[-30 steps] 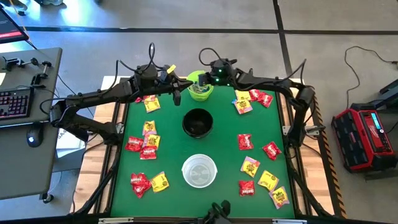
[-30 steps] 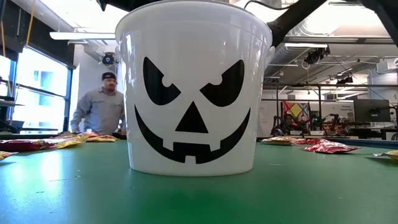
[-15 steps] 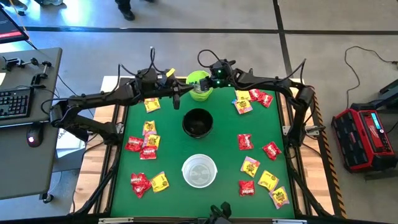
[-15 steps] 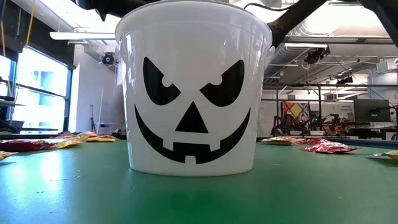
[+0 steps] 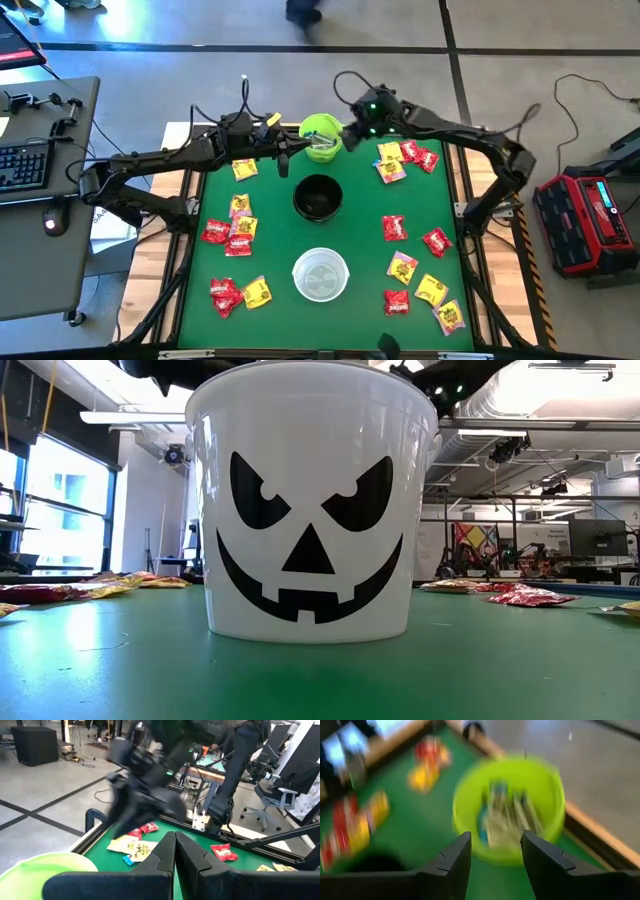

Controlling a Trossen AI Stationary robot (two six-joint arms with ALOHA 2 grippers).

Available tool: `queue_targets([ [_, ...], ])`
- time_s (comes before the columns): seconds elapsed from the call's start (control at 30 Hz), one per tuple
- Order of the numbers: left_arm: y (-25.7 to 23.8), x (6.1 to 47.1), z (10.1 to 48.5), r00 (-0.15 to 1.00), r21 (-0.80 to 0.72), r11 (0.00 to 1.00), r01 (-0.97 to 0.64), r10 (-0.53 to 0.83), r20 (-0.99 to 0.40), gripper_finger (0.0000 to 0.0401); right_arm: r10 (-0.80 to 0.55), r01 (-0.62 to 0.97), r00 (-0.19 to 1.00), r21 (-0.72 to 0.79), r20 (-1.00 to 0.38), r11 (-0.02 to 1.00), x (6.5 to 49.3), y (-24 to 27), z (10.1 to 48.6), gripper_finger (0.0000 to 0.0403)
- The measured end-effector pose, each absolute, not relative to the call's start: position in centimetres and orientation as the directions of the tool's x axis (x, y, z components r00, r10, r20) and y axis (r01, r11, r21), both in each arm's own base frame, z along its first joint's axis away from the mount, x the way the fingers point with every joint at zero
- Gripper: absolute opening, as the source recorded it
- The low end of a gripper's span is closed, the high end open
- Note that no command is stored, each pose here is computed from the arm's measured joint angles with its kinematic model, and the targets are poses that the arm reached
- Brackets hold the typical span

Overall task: Sort candy by brand, put in halloween buckets
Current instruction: Adjust the yellow chocolate

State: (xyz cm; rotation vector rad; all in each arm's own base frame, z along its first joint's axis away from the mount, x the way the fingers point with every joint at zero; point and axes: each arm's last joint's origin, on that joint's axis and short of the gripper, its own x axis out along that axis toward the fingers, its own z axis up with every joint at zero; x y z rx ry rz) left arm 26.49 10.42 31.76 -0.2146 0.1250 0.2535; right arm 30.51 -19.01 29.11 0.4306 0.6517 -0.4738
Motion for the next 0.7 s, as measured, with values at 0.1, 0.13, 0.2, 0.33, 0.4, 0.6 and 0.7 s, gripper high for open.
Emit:
queue_targets([
  [0.1,10.4,26.5,31.8,0.960,-0.201,0.944,-0.262,0.235,-0.149,0.0000,-0.238,0.577,0.536,0.145,-0.810,0.804,28.4,-18.0,28.4,0.0161],
  [0.13,10.4,26.5,31.7,0.960,-0.202,0.944,-0.262,0.235,-0.150,0.0000,-0.230,0.597,0.469,0.114,-0.853,0.794,27.7,-17.9,28.1,0.0161],
  [0.2,10.4,26.5,31.8,0.961,-0.201,0.944,-0.261,0.234,-0.149,0.0000,-0.208,0.630,0.351,0.066,-0.913,0.774,26.6,-17.7,27.3,0.0160],
  [0.33,10.3,26.5,31.8,0.961,-0.201,0.945,-0.258,0.231,-0.150,0.0000,-0.164,0.680,0.234,0.041,-0.958,0.732,25.3,-17.6,24.6,0.0134],
  [0.4,10.3,26.5,31.8,0.961,-0.201,0.945,-0.258,0.231,-0.150,0.0000,-0.147,0.714,0.215,0.052,-0.966,0.699,24.7,-17.5,22.8,0.0098],
  [0.6,10.2,26.6,31.8,0.962,-0.201,0.945,-0.257,0.229,-0.150,0.0000,-0.099,0.789,0.193,0.094,-0.976,0.606,23.3,-16.7,18.3,0.0016],
  [0.7,10.2,26.6,31.8,0.962,-0.201,0.945,-0.257,0.229,-0.150,0.0000,-0.088,0.814,0.173,0.092,-0.981,0.573,22.6,-16.1,16.6,0.0015],
])
